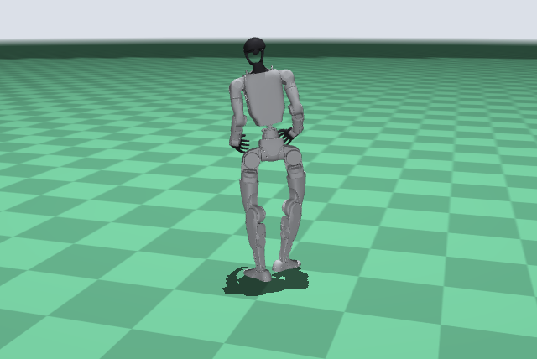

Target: Walk run

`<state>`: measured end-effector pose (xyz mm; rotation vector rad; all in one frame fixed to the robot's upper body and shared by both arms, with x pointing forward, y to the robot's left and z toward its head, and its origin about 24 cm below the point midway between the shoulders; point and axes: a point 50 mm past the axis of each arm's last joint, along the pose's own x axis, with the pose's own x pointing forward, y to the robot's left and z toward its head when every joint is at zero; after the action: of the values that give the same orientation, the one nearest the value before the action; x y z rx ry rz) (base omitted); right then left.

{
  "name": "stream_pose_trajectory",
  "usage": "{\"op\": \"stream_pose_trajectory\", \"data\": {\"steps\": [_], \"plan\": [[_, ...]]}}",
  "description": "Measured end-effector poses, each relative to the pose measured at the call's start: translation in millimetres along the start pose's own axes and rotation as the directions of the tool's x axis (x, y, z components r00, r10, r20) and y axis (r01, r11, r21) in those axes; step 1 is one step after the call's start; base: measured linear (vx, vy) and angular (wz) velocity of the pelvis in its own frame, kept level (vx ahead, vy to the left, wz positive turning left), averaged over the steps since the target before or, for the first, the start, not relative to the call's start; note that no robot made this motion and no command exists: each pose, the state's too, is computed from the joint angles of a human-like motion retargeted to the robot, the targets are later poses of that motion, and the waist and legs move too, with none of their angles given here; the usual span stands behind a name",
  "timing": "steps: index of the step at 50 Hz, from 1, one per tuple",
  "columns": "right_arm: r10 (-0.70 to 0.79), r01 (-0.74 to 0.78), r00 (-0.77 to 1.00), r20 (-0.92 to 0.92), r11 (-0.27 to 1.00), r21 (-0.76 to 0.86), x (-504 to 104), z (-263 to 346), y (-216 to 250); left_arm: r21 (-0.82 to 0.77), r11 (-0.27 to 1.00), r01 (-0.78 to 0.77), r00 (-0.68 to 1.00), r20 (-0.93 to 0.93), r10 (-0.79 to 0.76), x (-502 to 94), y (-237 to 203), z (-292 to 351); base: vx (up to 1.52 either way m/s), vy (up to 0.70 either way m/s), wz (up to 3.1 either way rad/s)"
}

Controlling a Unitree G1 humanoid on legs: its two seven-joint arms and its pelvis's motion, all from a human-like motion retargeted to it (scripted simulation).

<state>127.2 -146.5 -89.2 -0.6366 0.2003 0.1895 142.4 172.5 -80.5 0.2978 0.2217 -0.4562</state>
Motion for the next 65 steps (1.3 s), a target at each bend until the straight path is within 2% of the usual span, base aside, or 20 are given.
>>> {"op": "stream_pose_trajectory", "data": {"steps": [2,4,8,12,14,20,28,35,40,43,47,50,55,58,65], "plan": [[0.048,-0.047,0.998,0.042,0.999,-0.021,4.2,5.6,3.2,-0.132,0.988,-0.076,0.997,-0.038,0.071,3.6,-16.0,-6.5,0.13,-0.05,-2.54],[0.081,-0.078,0.994,0.073,0.996,-0.045,7.2,9.4,5.2,-0.209,0.974,-0.082,0.995,-0.064,0.07,3.9,-26.5,-11.5,0.23,-0.14,-2.18],[0.085,-0.078,0.992,0.093,0.994,-0.078,18.9,11.9,-1.6,-0.26,0.965,0.028,0.992,-0.111,-0.059,4.6,-44.9,-19.2,0.02,-0.05,-1.65],[0.154,-0.148,0.984,0.09,0.986,-0.072,23.4,14.6,2.1,-0.476,0.879,0.025,0.98,-0.163,-0.116,8.3,-67.7,-27.4,0.04,0.03,-1.7],[0.164,-0.16,0.984,0.069,0.985,-0.057,23.2,11.8,0.8,-0.522,0.851,0.063,0.976,-0.147,-0.162,9.6,-66.5,-28.3,0.03,0.04,-1.88],[0.078,-0.078,0.997,0.0,0.997,-0.009,15.2,0.5,-6.5,-0.375,0.913,0.164,0.969,-0.112,-0.22,11.1,-49.1,-22.2,-0.03,0.05,-2.23],[0.064,-0.066,0.997,-0.033,0.997,-0.048,12.9,-4.9,-12.6,-0.263,0.926,0.27,0.953,-0.066,-0.296,16.3,-42.7,-12.9,-0.1,0.06,-2.54],[-0.017,0.014,1.0,0.018,0.99,0.139,26.9,26.2,8.8,-0.199,0.933,0.301,0.94,-0.102,-0.325,23.3,-12.8,-12.5,-0.37,-0.11,-2.34],[0.01,-0.01,1.0,-0.001,1.0,0.004,17.7,13.6,11.2,-0.144,0.94,0.31,0.944,-0.069,-0.322,36.0,-0.5,-1.4,-0.22,-0.05,-2.67],[0.033,-0.033,0.999,-0.034,0.999,0.006,15.8,9.7,18.5,-0.159,0.942,0.294,0.955,-0.002,-0.298,44.8,-6.8,9.4,-0.07,-0.02,-1.72],[-0.029,0.03,0.999,-0.034,0.999,0.028,15.9,11.1,19.2,-0.19,0.942,0.275,0.961,0.065,-0.268,49.0,-13.7,19.4,0.06,-0.05,-0.98],[-0.034,0.036,0.998,-0.062,0.999,0.031,11.4,6.5,22.5,-0.179,0.921,0.347,0.938,0.075,-0.339,50.0,-21.4,22.6,0.14,-0.06,-0.21],[-0.036,0.041,0.993,-0.112,0.998,0.048,4.3,-3.5,23.7,-0.075,0.878,0.472,0.881,0.002,-0.474,37.9,-23.1,15.5,0.34,0.01,-0.06],[-0.047,0.052,0.995,-0.093,0.998,0.043,18.3,-1.0,13.9,0.009,0.892,0.451,0.892,-0.011,-0.451,31.8,-29.1,14.6,0.28,0.04,-0.1],[-0.083,0.08,0.994,0.066,0.996,0.04,53.2,27.9,-4.4,-0.04,0.969,0.243,0.97,-0.019,-0.244,-2.2,-16.5,-0.9,0.3,0.02,-0.08]]}}
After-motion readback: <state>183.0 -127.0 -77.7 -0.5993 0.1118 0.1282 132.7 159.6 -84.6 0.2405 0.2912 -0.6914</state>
